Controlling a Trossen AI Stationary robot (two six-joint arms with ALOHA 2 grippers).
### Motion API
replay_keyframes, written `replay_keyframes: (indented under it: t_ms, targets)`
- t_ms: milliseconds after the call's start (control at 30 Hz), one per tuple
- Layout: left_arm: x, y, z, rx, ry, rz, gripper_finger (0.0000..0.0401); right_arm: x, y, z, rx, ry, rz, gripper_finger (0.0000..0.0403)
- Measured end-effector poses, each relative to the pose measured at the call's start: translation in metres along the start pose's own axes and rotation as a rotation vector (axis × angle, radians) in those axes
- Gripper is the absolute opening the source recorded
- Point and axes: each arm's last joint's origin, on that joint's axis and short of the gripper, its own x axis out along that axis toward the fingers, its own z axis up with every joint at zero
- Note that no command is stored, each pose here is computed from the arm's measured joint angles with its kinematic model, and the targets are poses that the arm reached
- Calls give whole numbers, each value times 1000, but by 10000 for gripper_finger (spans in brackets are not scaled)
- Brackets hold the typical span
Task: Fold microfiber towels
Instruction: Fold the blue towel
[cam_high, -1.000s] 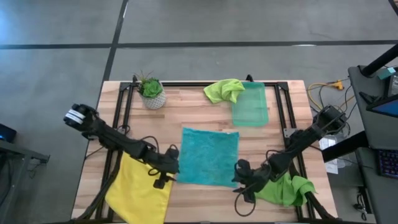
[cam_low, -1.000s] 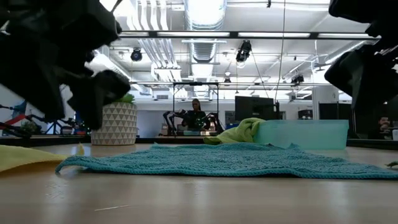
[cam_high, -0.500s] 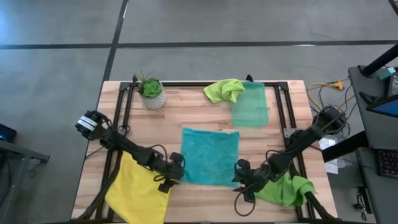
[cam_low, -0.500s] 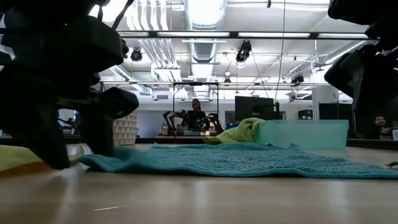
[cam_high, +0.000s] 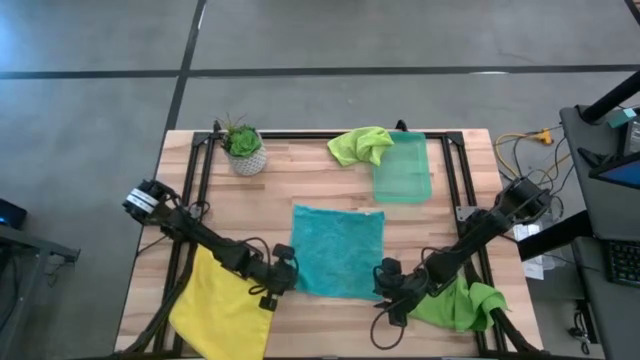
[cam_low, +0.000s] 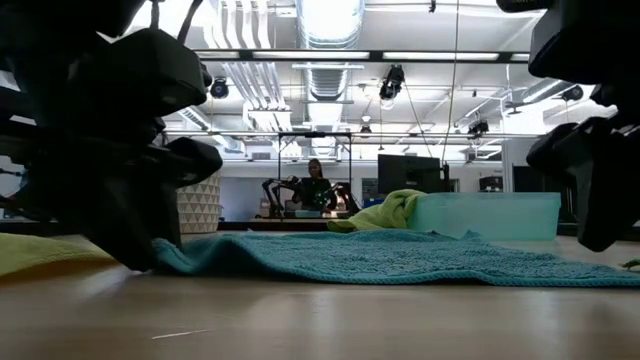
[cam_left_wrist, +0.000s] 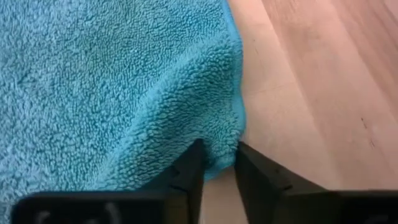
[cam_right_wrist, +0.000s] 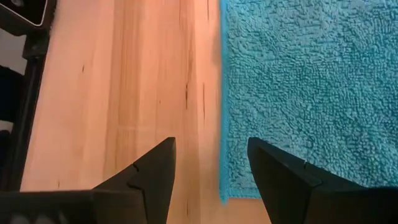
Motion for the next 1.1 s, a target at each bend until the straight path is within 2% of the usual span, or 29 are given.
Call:
replay_keyframes:
  t_ms: [167, 467, 600, 833, 967, 1100]
  targets:
    - [0, -1, -1, -2, 6, -11, 8, 5, 0, -2, -33, -1, 0, 196]
    - [-1, -2, -2, -39, 15, -41, 1, 19, -4, -10, -59, 44, -50, 189]
    - [-4, -2, -3, -52, 20, -61, 1, 15, -7, -13, -40, 86, -85, 150]
    - [-16, -1, -3, -53, 11, -78, 0, 3, -9, -11, -34, 110, -84, 23]
    - [-26, -1, 2, -59, -29, -108, 0, -8, -6, -6, -24, 124, -35, 13]
    - [-32, -1, 5, -86, -51, -143, 0, -17, 1, 1, 4, 149, 71, 10]
